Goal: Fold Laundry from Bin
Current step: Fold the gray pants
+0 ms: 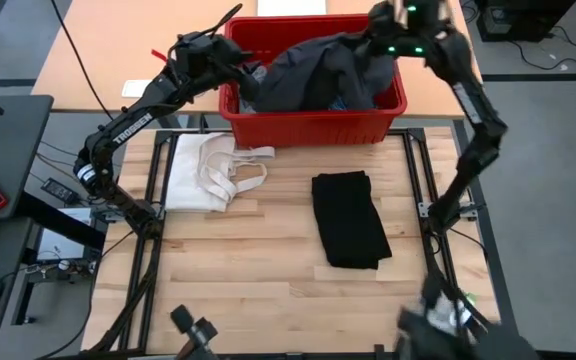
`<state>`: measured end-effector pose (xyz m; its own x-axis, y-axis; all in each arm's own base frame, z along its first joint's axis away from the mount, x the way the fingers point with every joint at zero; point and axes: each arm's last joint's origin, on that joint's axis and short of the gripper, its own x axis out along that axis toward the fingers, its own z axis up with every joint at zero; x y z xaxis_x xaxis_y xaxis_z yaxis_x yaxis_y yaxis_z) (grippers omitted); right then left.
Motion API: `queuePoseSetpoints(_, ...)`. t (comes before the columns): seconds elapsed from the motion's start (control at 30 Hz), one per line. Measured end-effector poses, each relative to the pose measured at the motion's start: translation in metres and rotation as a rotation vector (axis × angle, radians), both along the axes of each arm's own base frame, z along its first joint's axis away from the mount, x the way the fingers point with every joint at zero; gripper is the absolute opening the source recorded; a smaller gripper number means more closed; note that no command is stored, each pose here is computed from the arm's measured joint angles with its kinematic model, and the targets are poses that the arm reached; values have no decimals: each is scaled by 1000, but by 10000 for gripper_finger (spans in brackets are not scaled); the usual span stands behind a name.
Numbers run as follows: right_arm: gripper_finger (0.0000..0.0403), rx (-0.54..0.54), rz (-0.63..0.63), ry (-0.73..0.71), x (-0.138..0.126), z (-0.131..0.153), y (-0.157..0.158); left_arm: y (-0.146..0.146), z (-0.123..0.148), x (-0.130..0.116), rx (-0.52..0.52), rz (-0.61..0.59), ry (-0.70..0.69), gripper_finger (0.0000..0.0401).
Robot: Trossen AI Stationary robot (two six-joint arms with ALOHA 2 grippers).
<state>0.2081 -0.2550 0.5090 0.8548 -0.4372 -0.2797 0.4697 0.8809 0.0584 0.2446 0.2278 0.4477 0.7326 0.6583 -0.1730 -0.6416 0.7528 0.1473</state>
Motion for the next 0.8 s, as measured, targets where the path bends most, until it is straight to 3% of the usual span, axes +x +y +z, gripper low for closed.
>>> queuePoseSetpoints(0.17, 6, -52, 104, -129, -11, 35, 51, -27, 29, -16, 70, -57, -94, 141)
queuePoseSetpoints(0.43, 6, -5, 223, -208, -7, 51, 98, -90, 62, -34, 193, -367, -164, 141)
queuePoseSetpoints(0.6, 6, 52, 284, -205, 4, 49, 114, -120, 66, -35, 100, -463, -207, 141)
queuePoseSetpoints(0.8, 6, 153, 282, -98, 15, 36, 135, -155, 61, -26, -79, -554, -219, 141)
